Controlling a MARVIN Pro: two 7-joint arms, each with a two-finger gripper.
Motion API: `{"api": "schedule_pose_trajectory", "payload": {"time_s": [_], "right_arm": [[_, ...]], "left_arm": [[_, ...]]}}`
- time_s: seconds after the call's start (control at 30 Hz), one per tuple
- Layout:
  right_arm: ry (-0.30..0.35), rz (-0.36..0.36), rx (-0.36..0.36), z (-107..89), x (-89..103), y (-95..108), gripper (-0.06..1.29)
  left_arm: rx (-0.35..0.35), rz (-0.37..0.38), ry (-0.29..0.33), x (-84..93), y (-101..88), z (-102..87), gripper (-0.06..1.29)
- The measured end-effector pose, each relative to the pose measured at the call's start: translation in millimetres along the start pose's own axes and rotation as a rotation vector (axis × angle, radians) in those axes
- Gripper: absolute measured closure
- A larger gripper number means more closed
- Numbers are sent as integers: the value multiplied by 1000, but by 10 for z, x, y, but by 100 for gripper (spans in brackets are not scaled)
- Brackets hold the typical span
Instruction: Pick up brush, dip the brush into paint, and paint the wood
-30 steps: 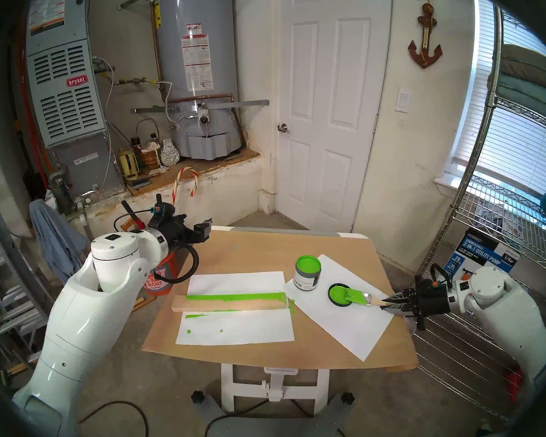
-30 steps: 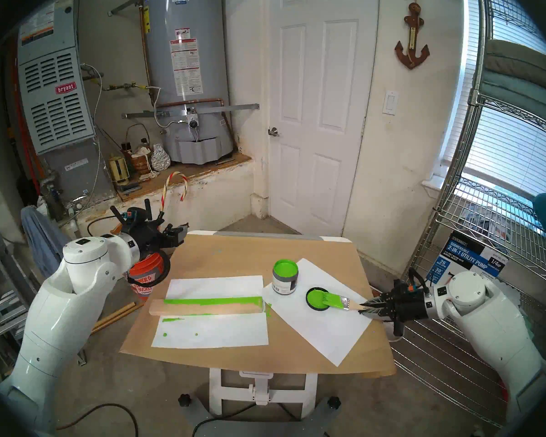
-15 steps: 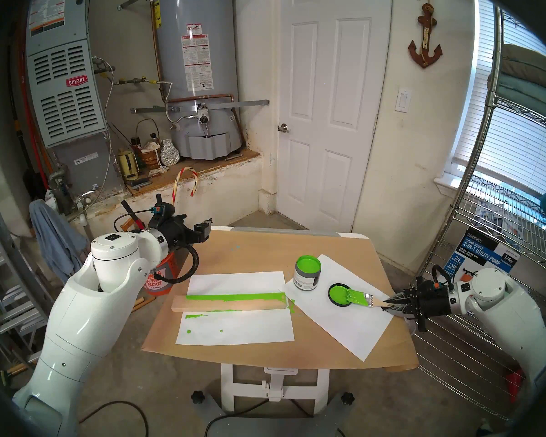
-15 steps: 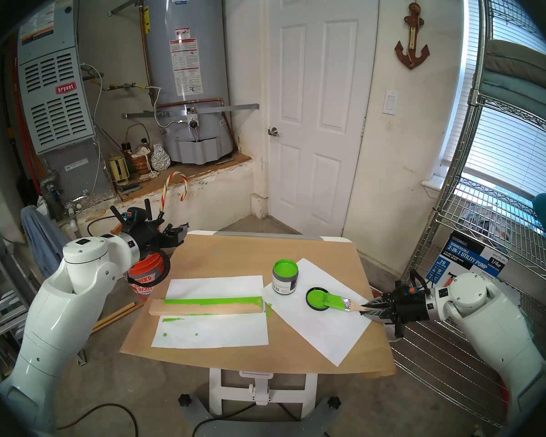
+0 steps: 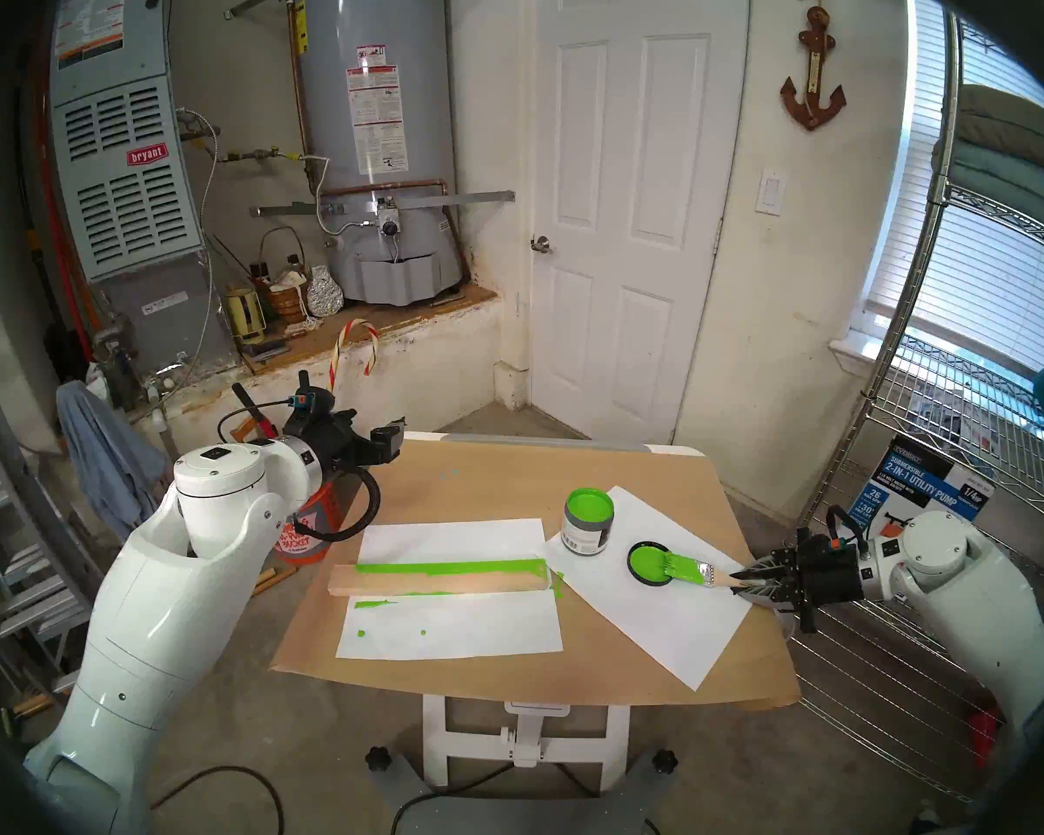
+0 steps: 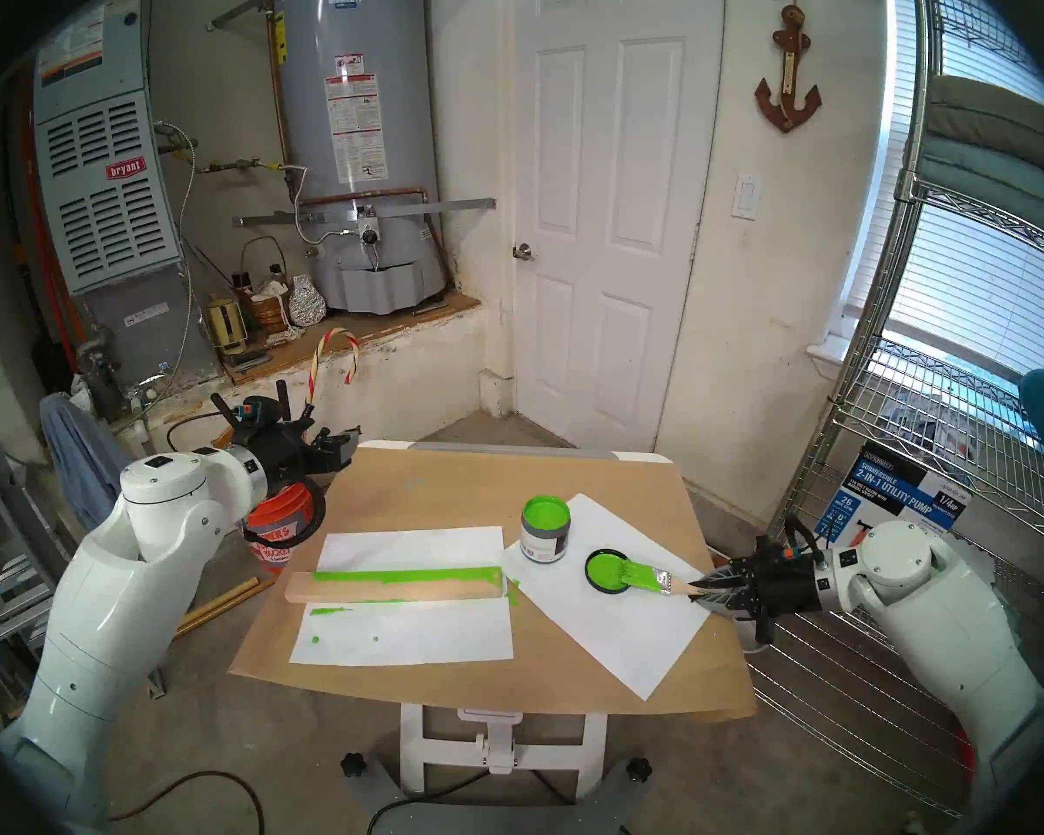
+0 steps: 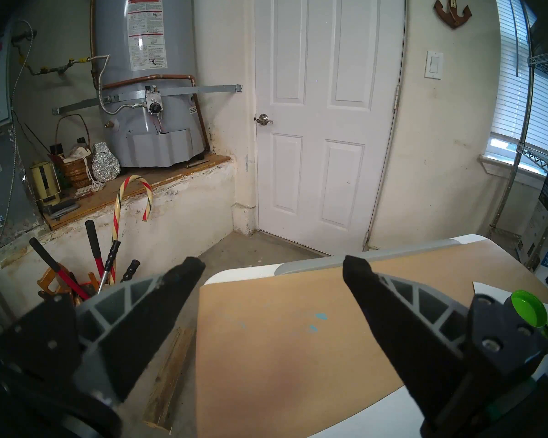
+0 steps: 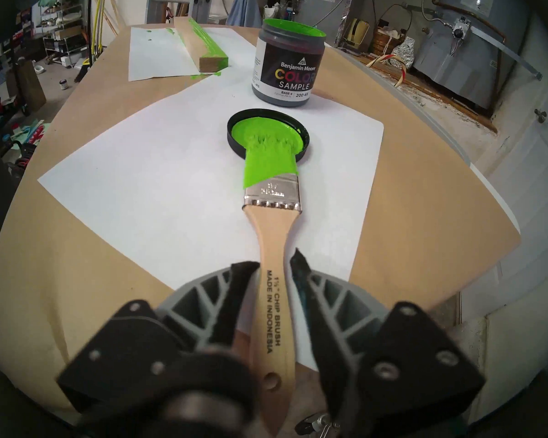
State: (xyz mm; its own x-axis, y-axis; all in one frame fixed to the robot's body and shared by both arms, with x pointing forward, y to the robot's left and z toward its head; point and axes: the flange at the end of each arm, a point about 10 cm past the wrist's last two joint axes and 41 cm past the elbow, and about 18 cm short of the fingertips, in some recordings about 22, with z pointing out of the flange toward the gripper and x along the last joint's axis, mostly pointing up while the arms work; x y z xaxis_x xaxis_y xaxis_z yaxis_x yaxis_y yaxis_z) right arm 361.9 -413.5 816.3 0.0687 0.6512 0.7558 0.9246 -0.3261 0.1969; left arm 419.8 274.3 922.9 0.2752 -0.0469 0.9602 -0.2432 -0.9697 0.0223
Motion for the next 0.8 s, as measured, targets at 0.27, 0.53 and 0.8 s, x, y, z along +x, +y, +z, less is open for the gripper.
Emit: {"api": "schedule_pose_trajectory", "payload": {"time_s": [0.27,0.53,0.8], "right_arm": [[3,18,-4,-12,28,14,36],[108,140,-10,-151,171,83,27],[259,257,-42,-484,317,130,54]], "left_arm": [[0,0,0,0,0,0,-2],[0,0,0,0,0,0,-2],[0,0,0,-1,1,0,-2]]}}
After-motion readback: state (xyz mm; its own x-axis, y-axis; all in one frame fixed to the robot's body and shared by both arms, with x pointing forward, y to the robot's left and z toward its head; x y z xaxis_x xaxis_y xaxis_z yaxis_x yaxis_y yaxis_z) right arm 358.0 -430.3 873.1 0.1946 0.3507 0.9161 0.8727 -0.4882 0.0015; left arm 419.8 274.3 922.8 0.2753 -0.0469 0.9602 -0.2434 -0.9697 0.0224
